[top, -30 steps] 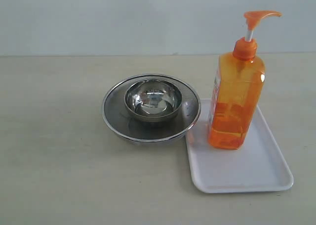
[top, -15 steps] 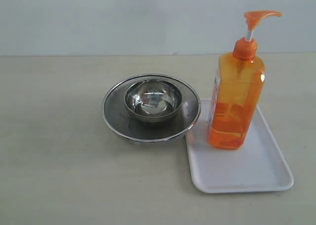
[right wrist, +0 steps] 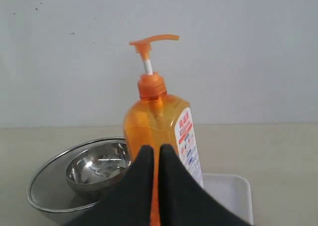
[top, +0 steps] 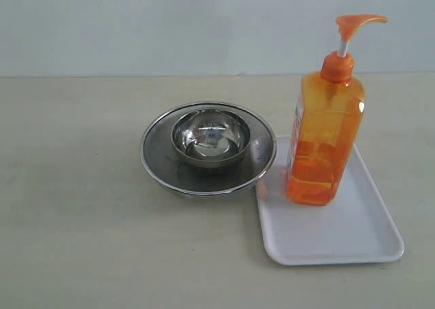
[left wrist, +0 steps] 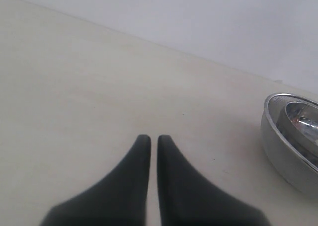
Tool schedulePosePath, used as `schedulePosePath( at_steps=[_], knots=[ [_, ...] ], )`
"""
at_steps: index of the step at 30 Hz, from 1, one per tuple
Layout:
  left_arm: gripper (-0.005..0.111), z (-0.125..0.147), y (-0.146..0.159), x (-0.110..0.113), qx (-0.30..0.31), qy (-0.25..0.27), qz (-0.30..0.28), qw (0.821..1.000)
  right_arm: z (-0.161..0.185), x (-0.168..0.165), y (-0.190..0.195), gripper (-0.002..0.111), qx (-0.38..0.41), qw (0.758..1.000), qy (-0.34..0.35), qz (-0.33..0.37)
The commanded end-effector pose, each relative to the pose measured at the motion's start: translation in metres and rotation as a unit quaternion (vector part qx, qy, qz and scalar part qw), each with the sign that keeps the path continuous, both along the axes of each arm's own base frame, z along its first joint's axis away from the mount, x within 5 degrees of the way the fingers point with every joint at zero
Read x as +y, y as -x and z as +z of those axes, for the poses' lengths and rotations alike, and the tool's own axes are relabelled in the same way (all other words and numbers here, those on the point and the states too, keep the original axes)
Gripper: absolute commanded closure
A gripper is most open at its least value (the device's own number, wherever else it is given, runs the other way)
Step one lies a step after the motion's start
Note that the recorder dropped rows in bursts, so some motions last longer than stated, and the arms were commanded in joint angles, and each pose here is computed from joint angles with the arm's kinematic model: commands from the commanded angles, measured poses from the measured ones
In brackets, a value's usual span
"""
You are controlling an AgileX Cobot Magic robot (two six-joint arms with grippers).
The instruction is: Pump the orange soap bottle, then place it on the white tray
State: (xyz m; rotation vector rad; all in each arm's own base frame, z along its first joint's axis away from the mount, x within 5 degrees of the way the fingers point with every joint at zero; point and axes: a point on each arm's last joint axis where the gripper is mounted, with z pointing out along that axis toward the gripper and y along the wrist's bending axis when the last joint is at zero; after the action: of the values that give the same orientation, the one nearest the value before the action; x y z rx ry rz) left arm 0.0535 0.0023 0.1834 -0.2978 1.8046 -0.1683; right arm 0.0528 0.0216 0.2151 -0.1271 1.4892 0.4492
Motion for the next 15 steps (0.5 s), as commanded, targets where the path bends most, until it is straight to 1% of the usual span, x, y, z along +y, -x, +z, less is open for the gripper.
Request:
schedulePosePath(
  at_steps=[1,2,3,4,15],
  knots=[
    [0.102,-0.0009,0.0,-0.0002,-0.001,0.003,0.0,1.0,0.006,0.0031,0.0028,0.108,-0.014,1.0,0.015,0.019],
    [0.102,-0.0009,0.0,-0.0002,-0.001,0.003,0.0,1.0,0.0045,0.0034,0.0027,0.108,-0.008,0.999,0.023,0.021],
    [0.102,-0.0009,0.0,-0.0002,-0.001,0.003,0.0,1.0,0.004,0.0012,0.0017,0.108,0.006,1.0,-0.013,0.011],
    [0.102,-0.0009,0.0,-0.0002,-0.001,0.003,0.0,1.0,0.004,0.001,0.0016,0.108,0.007,1.0,-0.016,0.01],
    [0.102,-0.0009,0.0,-0.0002,-0.001,0.003,0.0,1.0,0.0036,0.0028,0.0022,0.108,0.005,1.0,-0.001,0.019]
  ],
)
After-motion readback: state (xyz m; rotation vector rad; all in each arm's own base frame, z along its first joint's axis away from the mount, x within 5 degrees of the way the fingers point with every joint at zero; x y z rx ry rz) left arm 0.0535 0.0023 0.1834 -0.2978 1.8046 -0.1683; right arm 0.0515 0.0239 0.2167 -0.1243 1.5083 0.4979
